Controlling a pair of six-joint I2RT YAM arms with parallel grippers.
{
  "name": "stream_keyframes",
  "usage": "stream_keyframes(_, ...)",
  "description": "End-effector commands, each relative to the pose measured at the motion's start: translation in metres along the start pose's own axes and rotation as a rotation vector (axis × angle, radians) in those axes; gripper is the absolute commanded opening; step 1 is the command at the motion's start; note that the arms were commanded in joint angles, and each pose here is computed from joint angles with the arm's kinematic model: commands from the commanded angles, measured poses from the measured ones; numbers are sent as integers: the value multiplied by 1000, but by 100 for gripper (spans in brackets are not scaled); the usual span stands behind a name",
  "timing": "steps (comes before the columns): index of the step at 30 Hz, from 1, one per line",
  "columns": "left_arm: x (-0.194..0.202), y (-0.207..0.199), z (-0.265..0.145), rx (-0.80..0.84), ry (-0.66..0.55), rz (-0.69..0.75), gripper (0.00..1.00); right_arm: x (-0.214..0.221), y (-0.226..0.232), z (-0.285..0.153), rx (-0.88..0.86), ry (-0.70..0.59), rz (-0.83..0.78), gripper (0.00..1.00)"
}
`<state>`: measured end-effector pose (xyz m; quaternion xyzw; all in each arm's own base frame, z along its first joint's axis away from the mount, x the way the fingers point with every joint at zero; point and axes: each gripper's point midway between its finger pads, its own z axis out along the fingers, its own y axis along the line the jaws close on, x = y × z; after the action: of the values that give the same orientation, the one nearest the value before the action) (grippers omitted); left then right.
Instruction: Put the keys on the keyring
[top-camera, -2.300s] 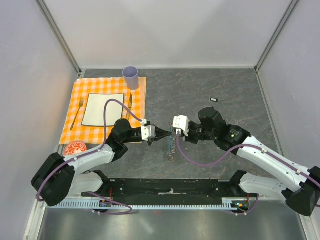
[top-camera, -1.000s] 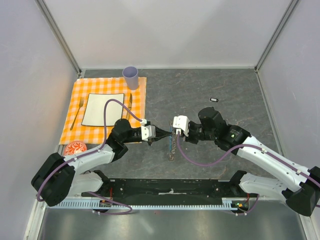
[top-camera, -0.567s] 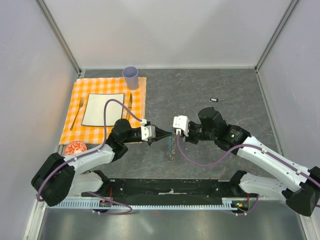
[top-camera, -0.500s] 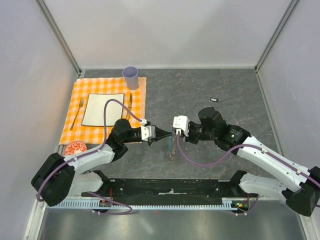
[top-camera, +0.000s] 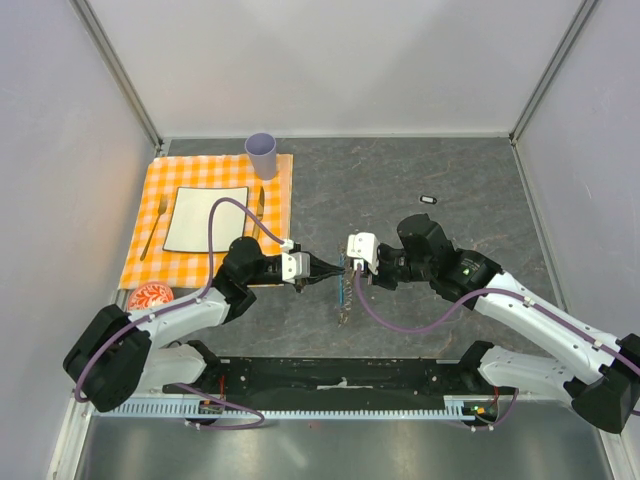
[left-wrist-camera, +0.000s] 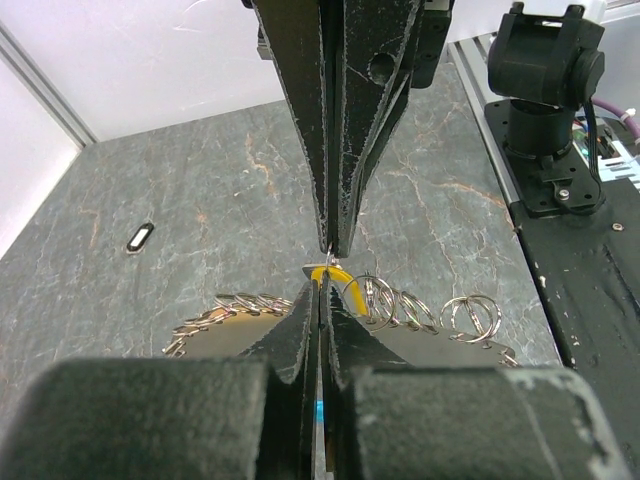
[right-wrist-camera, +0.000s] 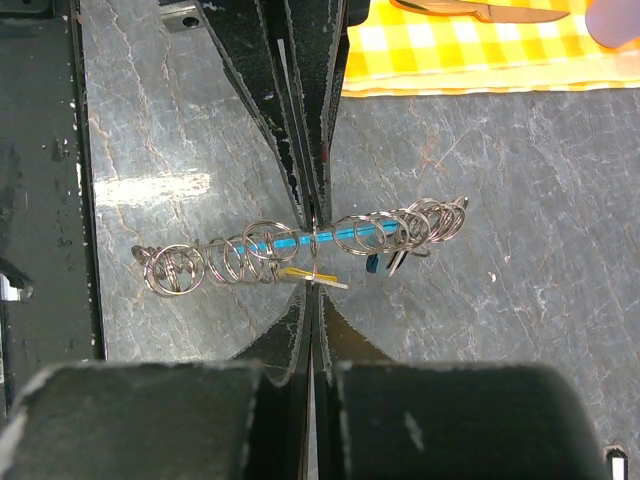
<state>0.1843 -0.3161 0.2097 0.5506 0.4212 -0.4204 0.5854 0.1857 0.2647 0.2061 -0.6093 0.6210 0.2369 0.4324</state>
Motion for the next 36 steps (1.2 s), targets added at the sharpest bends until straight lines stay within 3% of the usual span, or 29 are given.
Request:
stream_keyframes(1,-30,8,7,25,-76,89,2,-27,2,-3,-26,-106,-58,0)
stream_keyframes(36,-26,4,12,72,-52,53,2,-38,-6,-7,12,-135,-53,0)
